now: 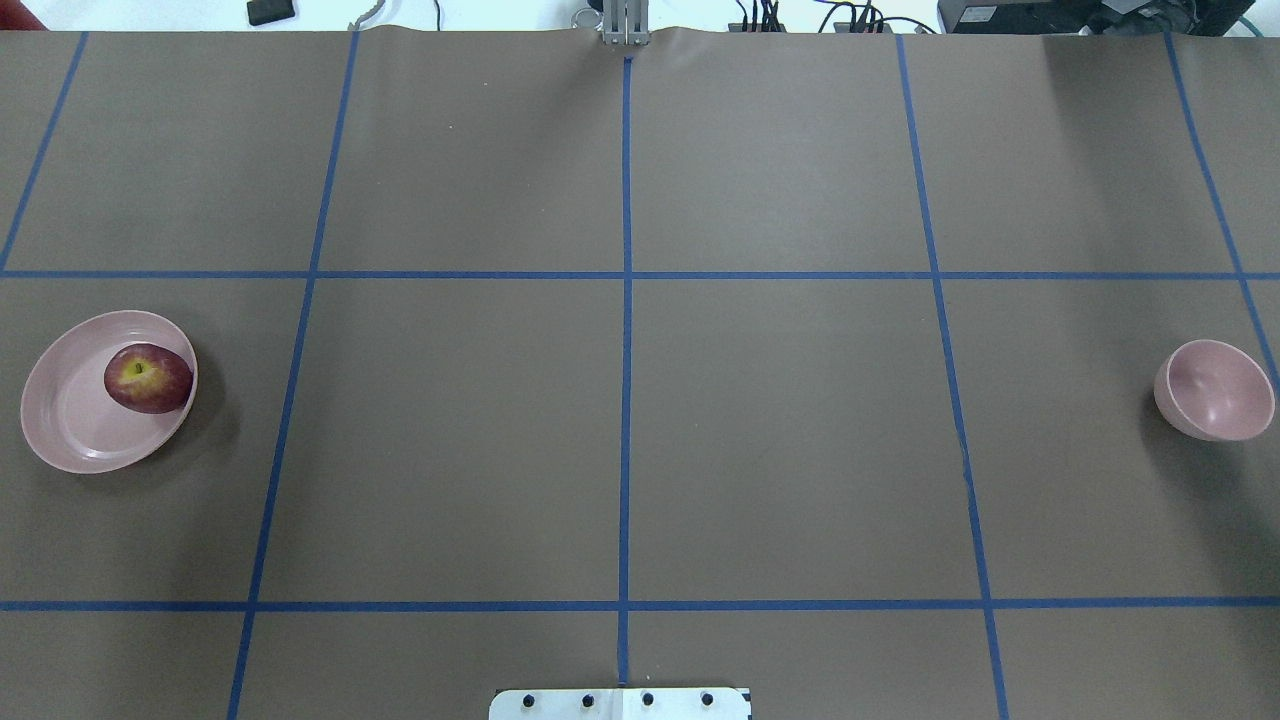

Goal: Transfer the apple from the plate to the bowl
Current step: 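Lower the right gripper to the rim of the small pink bowl, then grip the pink bowl rim with the right gripper and drag it toward the table center, then release the bowl and raise the right arm away out of view, then move the left gripper over the red apple on the pink plate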

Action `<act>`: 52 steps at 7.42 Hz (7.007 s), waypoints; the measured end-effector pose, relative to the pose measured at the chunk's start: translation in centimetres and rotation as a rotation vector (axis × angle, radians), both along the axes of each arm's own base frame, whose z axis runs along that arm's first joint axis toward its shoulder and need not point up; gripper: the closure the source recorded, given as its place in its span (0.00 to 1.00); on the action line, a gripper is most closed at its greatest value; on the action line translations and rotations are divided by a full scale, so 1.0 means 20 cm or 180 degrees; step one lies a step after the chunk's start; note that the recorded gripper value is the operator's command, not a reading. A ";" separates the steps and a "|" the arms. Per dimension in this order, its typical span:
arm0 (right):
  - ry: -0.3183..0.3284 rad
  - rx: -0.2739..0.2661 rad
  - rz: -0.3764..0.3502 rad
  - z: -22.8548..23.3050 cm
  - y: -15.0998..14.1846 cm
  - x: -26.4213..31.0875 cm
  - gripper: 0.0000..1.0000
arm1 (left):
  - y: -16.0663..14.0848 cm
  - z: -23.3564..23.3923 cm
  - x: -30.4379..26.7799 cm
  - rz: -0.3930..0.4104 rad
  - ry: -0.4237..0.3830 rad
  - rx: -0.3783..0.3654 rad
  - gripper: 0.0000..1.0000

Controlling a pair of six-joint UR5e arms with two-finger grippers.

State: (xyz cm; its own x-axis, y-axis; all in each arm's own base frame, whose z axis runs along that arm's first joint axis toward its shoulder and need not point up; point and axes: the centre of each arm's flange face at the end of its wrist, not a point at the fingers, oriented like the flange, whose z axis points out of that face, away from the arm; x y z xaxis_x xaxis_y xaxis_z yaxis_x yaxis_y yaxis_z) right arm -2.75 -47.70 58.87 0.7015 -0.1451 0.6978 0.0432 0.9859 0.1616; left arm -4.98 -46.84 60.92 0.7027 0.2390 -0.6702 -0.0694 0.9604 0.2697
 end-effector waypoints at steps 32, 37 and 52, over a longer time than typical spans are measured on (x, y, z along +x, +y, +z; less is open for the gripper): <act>-0.0589 -0.0490 0.0727 -1.64 -0.47 -1.75 0.00 | 0.01 0.04 0.00 0.0013 -0.0006 -0.0010 0.02; 0.0037 0.0235 -0.0075 -0.30 -0.52 -0.11 0.00 | -0.12 -0.11 0.06 0.0094 0.0170 0.0410 0.02; 0.0179 0.0019 -0.0169 0.22 -0.22 0.19 0.00 | 0.12 -0.38 1.55 0.0004 -0.0109 -0.0437 0.01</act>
State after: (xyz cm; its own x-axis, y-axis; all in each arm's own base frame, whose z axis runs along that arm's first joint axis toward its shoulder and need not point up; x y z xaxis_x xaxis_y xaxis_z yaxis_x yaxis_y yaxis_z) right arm 0.96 -52.03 63.28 0.7308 -0.1872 0.6564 0.1046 0.9810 0.1633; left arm 26.11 -44.35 53.41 0.7256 0.1474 -0.6722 -0.0774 0.9881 0.1331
